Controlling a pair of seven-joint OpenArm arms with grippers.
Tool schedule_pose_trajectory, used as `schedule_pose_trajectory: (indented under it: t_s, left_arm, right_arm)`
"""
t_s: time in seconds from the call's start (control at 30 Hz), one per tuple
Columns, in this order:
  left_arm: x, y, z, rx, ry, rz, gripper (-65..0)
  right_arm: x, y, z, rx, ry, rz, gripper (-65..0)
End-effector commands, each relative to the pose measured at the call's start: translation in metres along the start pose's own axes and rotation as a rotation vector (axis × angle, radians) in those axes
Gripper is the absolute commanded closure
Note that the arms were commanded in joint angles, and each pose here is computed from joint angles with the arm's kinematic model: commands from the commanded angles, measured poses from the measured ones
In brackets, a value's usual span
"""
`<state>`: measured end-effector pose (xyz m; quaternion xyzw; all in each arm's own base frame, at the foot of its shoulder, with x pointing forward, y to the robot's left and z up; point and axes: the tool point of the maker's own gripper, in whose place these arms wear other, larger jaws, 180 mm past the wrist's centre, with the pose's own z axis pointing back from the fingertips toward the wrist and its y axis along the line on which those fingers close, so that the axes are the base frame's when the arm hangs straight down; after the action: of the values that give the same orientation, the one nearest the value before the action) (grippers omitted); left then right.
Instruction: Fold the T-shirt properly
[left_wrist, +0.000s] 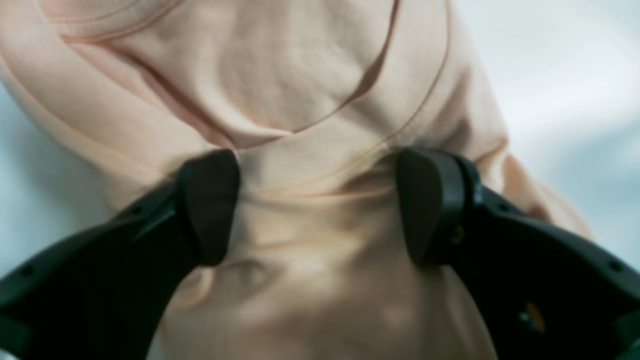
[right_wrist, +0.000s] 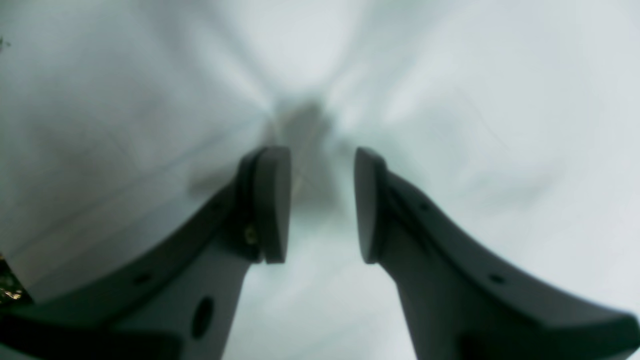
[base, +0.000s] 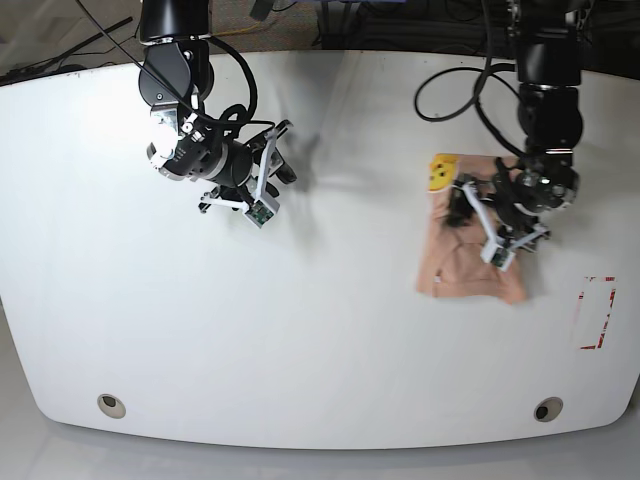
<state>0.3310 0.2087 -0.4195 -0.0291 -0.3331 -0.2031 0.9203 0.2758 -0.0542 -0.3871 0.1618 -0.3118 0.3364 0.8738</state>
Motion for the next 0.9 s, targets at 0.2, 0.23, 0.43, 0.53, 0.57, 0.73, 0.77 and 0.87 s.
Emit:
schedule_pose_trajectory:
  t_s: [0.2,0.23,0.43,0.53,0.57,0.73,0.77,0.87]
  left_arm:
    - [-0.090,0.136,0.055,0.263,0.304,-0.025,-46.7]
    - [-0.093,0.151,0.062,0.285,0.299,-0.032,-46.8]
    - [-0.107,0.196,0.098,0.301,0.353,-0.100,-46.5]
    - [-0.102,0.216,0.120,0.314,0.346,-0.111,-46.5]
    - [-0.100,0.220,0.126,0.316,0.339,-0.108,-46.5]
    - [-0.063,0.242,0.156,0.389,0.240,-0.135,-46.5]
    - [-0.056,0.244,0.160,0.403,0.232,-0.143,-46.5]
    - [-0.038,0.246,0.174,0.447,0.231,-0.175,-46.5]
  right_arm:
    - [0.037,-0.006,0.019,-0.041,-0.111,0.063,-19.5]
    - [0.039,-0.006,0.021,-0.049,-0.117,0.071,-19.5]
    - [0.046,-0.005,0.027,-0.061,-0.136,0.090,-19.5]
    - [0.046,-0.005,0.027,-0.061,-0.136,0.090,-19.5]
    - [0.046,-0.004,0.027,-0.060,-0.136,0.091,-19.5]
    - [0.045,-0.004,0.027,-0.060,-0.135,0.090,-19.5]
    - [0.045,-0.005,0.028,-0.061,-0.135,0.091,-19.5]
    - [0.045,-0.010,0.034,-0.081,-0.132,0.113,-19.5]
